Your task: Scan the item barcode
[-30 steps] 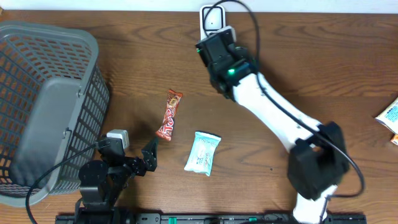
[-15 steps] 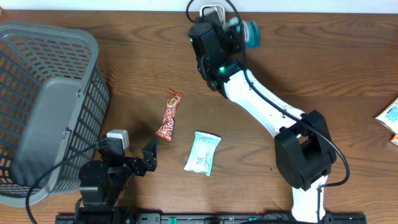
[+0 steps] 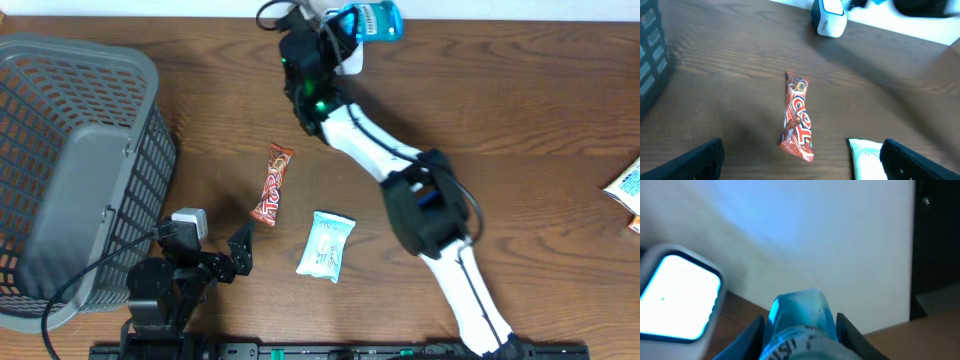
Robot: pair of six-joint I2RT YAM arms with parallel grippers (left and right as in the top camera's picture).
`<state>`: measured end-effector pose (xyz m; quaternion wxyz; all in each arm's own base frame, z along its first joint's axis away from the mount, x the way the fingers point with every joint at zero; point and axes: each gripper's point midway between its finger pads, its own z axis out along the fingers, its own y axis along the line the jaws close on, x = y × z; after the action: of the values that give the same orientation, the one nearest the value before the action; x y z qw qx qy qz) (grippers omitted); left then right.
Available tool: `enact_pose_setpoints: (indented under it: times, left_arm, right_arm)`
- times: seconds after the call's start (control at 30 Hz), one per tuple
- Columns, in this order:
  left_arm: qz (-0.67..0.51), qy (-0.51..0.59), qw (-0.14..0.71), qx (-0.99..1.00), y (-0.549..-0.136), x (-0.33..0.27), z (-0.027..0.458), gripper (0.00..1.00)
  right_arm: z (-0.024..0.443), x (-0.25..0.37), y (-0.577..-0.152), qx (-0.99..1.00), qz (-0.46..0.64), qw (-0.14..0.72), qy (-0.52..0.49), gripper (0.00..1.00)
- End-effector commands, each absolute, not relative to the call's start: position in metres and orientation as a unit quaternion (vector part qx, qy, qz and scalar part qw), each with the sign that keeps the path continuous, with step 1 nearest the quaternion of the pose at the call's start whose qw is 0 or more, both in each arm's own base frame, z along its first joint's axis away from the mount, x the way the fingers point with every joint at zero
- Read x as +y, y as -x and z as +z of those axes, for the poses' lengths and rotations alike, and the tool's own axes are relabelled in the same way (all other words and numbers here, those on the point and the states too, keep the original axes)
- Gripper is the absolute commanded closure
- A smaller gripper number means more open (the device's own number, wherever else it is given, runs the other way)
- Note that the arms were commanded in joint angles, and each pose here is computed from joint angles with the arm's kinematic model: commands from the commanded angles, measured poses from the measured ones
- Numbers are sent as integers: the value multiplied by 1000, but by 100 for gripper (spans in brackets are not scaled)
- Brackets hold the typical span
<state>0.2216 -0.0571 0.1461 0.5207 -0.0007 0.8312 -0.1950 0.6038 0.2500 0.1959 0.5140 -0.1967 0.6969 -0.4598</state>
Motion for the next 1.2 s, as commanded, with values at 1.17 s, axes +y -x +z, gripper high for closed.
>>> enact_pose_setpoints:
  times: [1.17]
  left_arm:
    - [-197,-7,524,829,-221,-59,149,1]
  right_arm:
    - [151,300,-642,642,-450,545,296,96]
